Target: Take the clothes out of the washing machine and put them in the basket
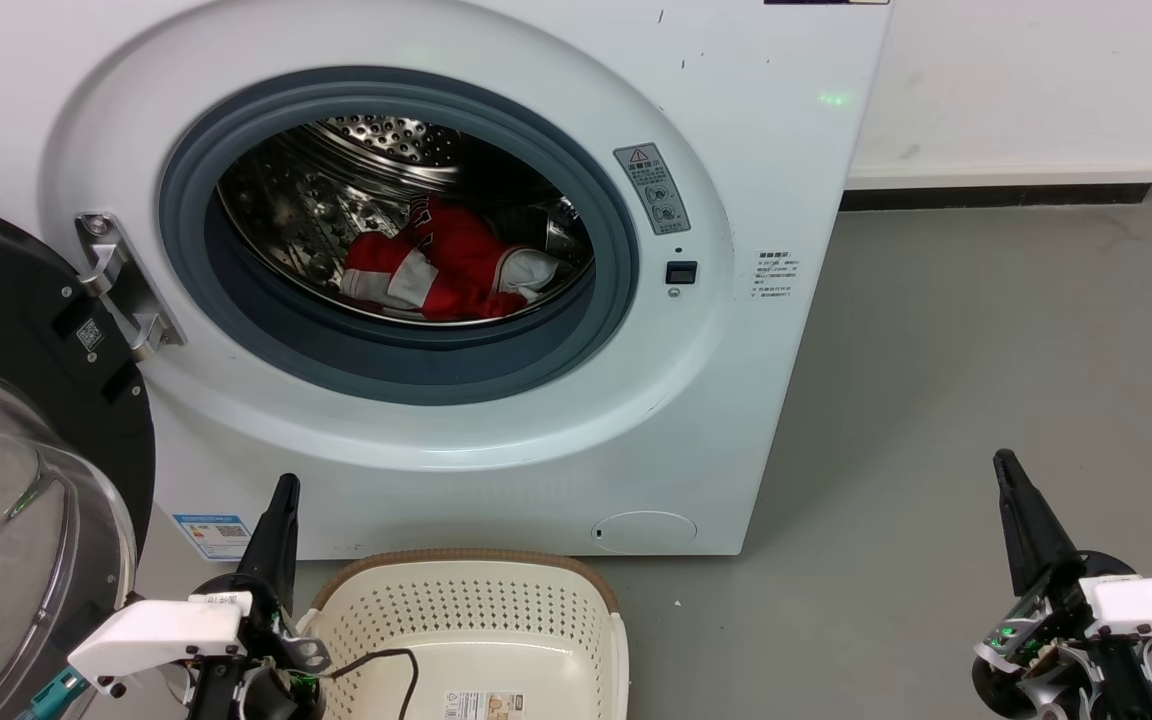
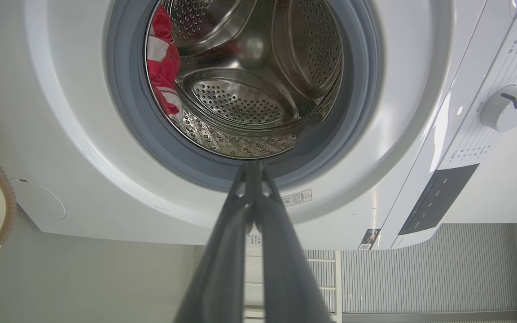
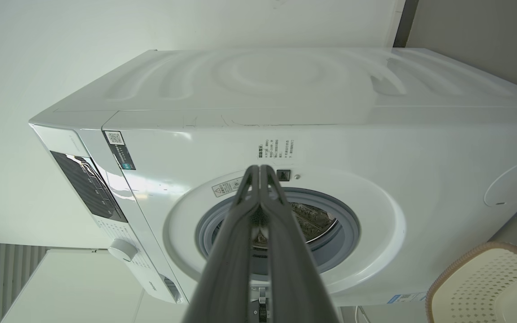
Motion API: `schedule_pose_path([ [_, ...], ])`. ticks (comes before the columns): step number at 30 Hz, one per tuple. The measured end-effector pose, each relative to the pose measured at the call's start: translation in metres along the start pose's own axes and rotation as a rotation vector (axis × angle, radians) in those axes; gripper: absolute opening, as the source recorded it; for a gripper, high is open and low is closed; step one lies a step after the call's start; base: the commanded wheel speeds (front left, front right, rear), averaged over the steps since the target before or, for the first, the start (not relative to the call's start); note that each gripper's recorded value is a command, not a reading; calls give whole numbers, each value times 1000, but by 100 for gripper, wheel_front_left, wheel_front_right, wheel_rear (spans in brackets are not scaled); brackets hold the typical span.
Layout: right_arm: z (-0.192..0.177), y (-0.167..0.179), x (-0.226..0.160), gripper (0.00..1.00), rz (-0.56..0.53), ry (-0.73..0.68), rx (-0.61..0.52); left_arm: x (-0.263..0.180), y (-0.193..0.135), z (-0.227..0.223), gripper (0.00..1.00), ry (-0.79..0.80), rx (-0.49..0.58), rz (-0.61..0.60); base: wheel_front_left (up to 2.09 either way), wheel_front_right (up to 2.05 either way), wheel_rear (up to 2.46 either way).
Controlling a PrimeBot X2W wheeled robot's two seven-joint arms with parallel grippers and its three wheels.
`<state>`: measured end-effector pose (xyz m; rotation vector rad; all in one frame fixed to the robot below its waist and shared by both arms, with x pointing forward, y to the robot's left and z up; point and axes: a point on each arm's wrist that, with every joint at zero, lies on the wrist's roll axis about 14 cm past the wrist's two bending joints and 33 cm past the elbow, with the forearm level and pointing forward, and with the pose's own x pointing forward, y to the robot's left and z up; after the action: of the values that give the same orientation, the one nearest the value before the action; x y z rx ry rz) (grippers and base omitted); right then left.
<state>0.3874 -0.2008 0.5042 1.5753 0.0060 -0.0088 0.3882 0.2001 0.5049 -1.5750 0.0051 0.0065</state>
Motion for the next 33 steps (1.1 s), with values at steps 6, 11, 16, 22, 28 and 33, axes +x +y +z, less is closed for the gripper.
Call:
schedule_pose_path([
  [6,0,0,0,0,0,0,0,0,0,0,0,0,0,0,0,0,0],
  [11,0,-17,-8,100,-50,-5,5,-8,19,-1,100,0,-5,55,0,0,0],
  [16,0,-15,-8,100,-45,-19,-2,-8,17,-6,100,0,0,50,0,0,0],
  [22,6,-15,-12,100,-46,-48,-81,-6,11,-9,100,-3,72,33,0,0,0],
  [28,7,-7,-13,100,-27,-51,-253,-4,-4,-7,100,-15,230,-7,0,0,0],
  [33,5,2,-12,100,-5,-50,-408,-3,-13,-9,100,-18,366,-35,0,0,0],
])
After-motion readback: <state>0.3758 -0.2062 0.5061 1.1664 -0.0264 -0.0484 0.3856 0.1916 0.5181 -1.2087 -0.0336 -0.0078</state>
